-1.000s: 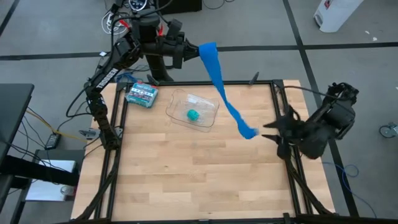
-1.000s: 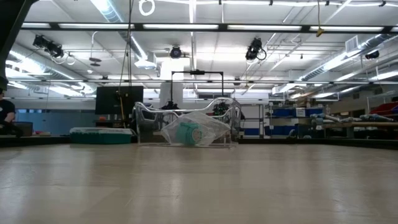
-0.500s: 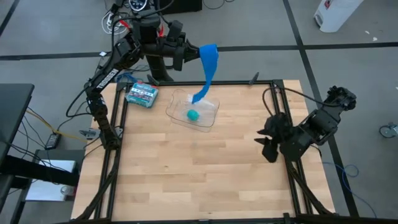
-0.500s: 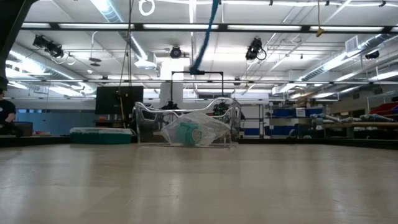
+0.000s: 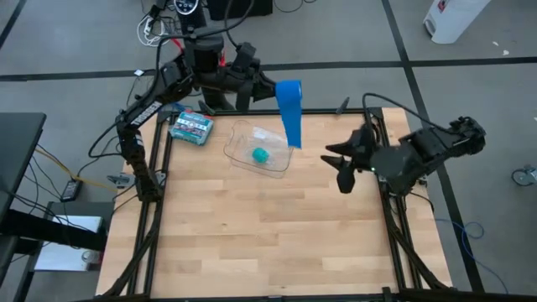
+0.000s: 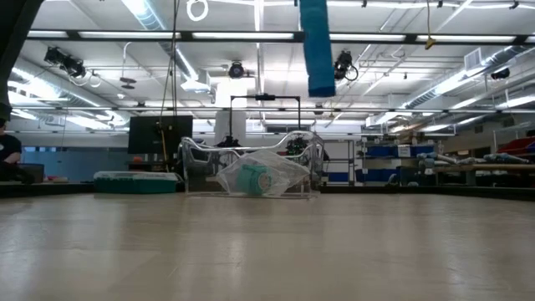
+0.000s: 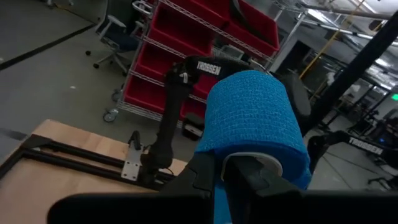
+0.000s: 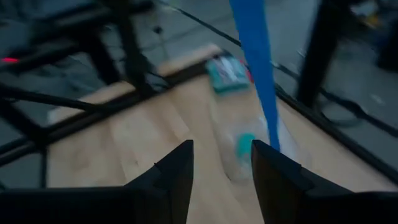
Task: Roll bandage
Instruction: Roll the blue bandage
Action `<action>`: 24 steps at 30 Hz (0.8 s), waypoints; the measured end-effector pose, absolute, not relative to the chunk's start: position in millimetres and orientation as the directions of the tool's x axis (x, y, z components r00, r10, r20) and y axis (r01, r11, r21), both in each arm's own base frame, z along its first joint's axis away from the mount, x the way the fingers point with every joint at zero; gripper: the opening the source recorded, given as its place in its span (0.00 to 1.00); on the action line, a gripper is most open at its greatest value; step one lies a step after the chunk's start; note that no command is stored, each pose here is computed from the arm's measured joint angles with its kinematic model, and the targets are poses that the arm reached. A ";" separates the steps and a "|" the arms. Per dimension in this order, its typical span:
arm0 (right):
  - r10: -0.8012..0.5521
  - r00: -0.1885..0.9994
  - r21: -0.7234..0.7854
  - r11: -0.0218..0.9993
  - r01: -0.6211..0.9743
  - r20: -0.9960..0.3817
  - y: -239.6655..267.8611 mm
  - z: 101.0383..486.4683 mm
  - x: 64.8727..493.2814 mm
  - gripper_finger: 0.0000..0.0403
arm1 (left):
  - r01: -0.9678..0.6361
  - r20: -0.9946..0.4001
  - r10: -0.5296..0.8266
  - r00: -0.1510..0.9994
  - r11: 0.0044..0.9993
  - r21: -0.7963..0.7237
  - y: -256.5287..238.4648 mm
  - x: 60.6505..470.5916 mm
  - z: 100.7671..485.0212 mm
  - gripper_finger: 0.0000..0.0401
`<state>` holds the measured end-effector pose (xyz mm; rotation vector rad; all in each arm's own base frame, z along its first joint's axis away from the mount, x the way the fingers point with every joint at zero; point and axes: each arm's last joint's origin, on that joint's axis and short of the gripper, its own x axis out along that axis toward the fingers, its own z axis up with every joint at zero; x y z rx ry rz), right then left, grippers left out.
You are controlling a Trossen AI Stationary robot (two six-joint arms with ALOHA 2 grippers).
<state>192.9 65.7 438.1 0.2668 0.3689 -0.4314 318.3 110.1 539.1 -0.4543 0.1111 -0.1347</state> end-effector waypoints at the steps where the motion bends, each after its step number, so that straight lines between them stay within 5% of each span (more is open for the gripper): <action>1: -0.339 0.861 0.170 0.889 0.425 -0.378 62.9 441.8 196.5 0.38 | 0.102 -0.077 -0.152 0.985 0.889 -0.447 107.8 319.2 539.1 0.06; 16: -0.126 0.892 0.215 0.947 0.239 -0.434 26.1 435.5 221.1 0.38 | 0.143 -0.033 -0.173 0.984 0.894 -0.425 74.9 329.9 543.8 0.06; 24: -0.128 0.912 0.192 0.957 0.216 -0.389 20.6 423.1 235.5 0.38 | 0.162 0.017 -0.172 0.985 0.889 -0.428 72.5 330.6 549.1 0.06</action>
